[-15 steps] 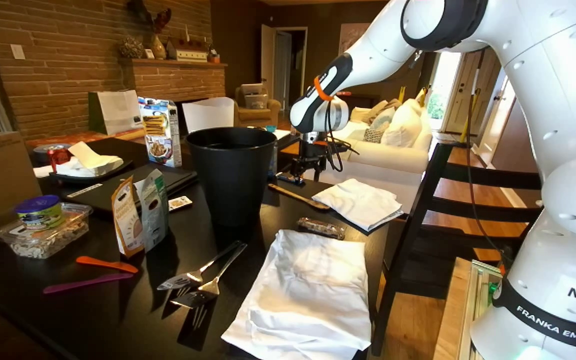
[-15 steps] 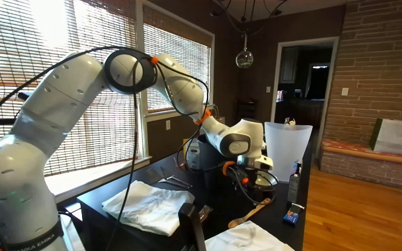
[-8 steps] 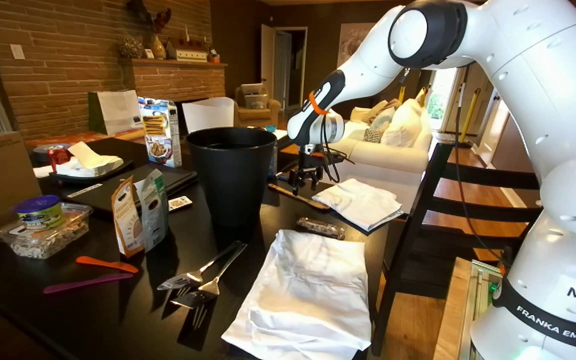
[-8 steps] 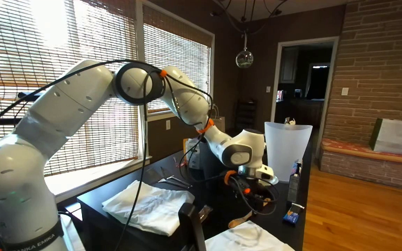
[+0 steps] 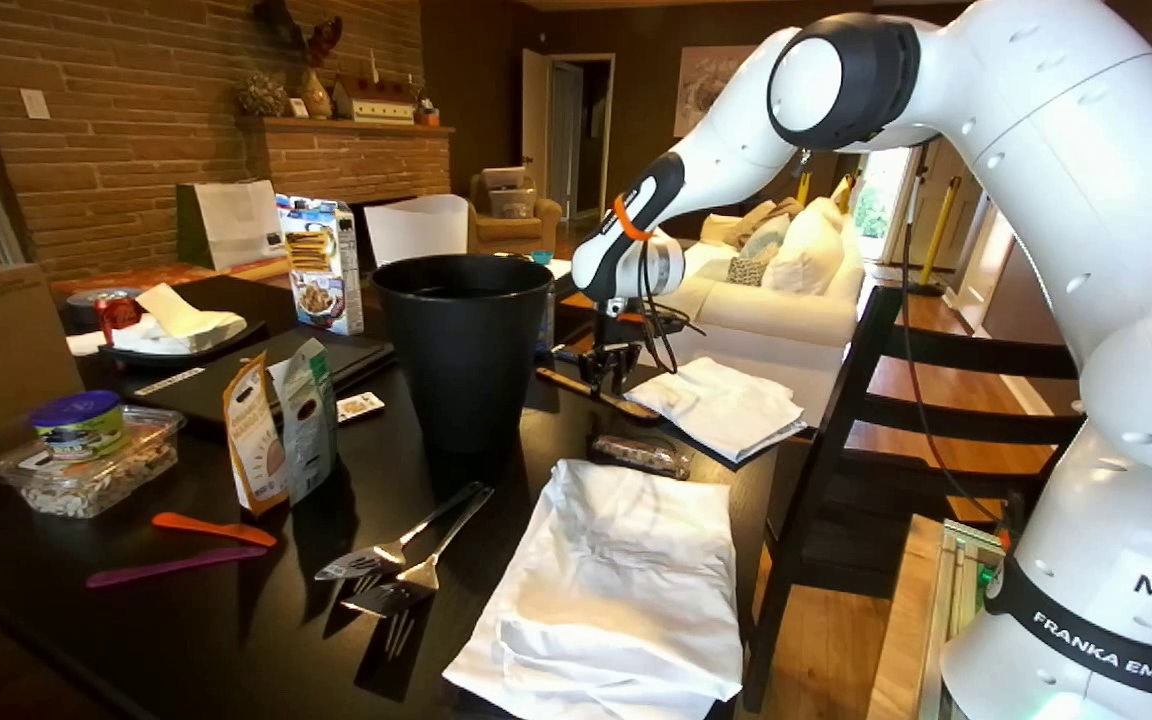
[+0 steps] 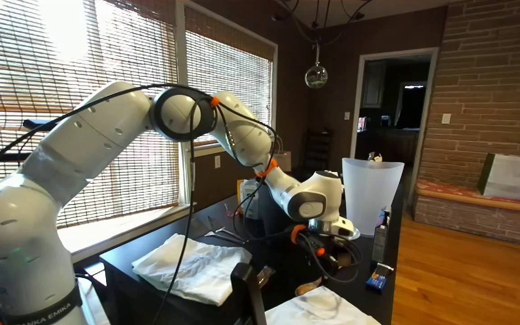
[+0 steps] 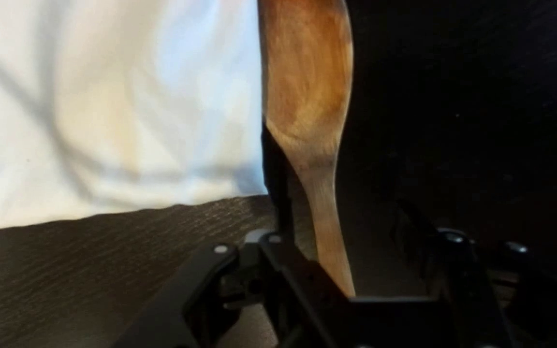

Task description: Put the brown spoon in the black bin.

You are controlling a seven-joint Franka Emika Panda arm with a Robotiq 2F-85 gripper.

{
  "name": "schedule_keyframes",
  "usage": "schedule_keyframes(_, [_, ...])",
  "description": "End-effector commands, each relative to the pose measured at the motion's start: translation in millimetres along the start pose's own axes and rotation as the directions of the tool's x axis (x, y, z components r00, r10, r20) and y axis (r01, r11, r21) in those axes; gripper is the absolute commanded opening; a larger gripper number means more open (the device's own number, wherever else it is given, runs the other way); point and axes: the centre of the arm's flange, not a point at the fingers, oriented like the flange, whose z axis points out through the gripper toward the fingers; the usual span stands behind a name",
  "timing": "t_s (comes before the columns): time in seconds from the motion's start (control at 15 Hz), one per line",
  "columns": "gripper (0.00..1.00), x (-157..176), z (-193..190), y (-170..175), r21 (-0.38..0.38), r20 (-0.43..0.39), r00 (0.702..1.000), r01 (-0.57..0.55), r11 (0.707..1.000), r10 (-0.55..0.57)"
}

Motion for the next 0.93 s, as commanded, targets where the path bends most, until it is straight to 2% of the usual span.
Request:
schedule_keyframes(0.0, [0.25,7.3,-2.3,2.4,0.017,-0.014,0.999,0.029,0.999,-0.029])
schedule_keyframes(0.2, [0.03,7.4,-1.9,2.7,0.006,-0.02,0.999,0.048,0.999,-0.048])
schedule_keyframes(0.33, [0.0,6.8,-1.5,3.0,0.001,-0.017,0.998,0.058,0.998,-0.058])
schedule_keyframes(0.4, [0.32,7.1,-2.4,2.9,0.003,-0.016,0.998,0.056,0.998,-0.056])
schedule_keyframes(0.47, [0.29,7.8,-3.9,2.9,0.004,-0.022,0.998,0.06,0.998,-0.06])
schedule_keyframes(0.53, [0.29,8.2,-5.7,2.7,0.005,-0.028,0.997,0.066,0.998,-0.066])
schedule_keyframes(0.67, [0.4,9.2,-8.4,2.5,0.005,-0.042,0.996,0.085,0.996,-0.085])
schedule_keyframes(0.87, [0.62,8.9,-5.3,3.8,-0.006,-0.059,0.992,0.109,0.994,-0.109])
